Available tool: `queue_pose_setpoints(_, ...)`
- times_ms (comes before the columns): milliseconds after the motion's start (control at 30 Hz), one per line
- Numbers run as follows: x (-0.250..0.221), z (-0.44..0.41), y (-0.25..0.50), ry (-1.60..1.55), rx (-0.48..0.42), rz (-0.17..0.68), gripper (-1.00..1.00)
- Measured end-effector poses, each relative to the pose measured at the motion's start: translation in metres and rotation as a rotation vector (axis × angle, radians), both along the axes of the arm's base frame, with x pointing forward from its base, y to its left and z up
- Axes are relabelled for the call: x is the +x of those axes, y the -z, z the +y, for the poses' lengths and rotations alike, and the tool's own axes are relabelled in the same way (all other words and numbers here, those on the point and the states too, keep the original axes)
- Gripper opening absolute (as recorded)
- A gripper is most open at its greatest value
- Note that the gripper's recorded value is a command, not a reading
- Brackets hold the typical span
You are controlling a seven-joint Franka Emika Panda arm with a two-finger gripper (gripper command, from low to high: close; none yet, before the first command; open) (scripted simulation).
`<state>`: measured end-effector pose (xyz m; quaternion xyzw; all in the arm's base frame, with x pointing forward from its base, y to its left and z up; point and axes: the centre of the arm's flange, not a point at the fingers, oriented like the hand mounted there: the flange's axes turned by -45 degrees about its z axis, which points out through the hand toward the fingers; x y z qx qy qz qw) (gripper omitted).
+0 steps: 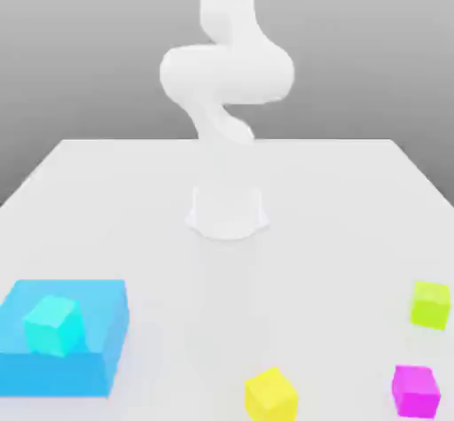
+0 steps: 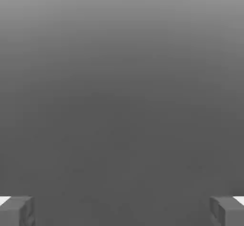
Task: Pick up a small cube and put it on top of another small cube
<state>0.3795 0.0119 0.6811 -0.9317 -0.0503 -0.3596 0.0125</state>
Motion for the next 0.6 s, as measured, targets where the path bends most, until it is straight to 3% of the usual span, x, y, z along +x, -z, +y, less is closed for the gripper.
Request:
queue_pose_setpoints(300,0.092,0.071,0.131,-0.405,-0.116,0.203,0.00)
queue_pose_setpoints(600,0.123,0.162,0.283,-0.801,-0.272,0.370,0.00)
